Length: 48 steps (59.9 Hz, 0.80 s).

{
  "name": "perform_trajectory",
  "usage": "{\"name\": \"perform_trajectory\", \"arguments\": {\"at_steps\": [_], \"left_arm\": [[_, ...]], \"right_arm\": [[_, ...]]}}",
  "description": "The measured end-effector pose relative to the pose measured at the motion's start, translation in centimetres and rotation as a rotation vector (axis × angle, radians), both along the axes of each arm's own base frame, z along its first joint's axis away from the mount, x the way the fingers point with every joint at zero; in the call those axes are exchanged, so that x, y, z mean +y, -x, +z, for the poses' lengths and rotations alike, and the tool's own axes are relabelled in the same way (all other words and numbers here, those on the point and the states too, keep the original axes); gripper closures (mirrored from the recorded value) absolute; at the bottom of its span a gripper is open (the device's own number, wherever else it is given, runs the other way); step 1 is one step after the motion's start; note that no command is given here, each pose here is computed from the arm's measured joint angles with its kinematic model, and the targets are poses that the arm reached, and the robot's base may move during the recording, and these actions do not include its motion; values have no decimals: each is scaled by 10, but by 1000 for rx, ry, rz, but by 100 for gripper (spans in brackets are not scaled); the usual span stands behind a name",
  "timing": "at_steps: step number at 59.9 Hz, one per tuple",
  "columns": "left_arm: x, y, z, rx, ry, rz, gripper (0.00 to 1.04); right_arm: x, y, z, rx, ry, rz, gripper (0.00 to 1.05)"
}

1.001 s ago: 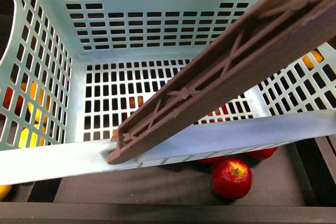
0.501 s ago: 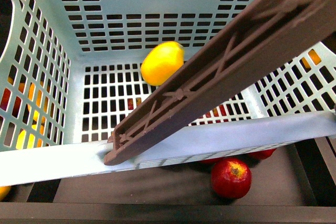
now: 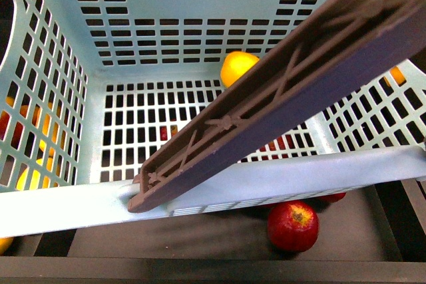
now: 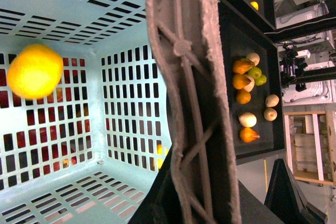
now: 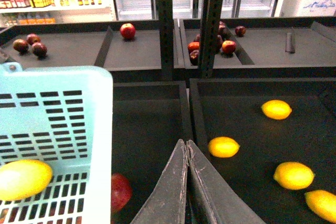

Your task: Pick lemon and mango into basket

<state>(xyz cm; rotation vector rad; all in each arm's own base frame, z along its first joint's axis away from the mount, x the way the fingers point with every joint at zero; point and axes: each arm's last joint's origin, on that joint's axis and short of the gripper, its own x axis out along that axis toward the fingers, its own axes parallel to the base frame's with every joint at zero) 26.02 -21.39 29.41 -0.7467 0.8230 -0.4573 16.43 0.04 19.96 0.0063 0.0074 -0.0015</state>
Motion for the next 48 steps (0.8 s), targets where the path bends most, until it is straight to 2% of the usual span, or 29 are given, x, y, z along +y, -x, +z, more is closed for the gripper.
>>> {"name": "perform_trajectory", "arguments": {"at_steps": [16,48], "left_arm": [[0,0,0,1,1,-1,100],[0,0,0,0,-1,1,100]], "right_arm": [[0,17,-13,1,1,2,102],[0,19,-14,-3,2,2,11]]}}
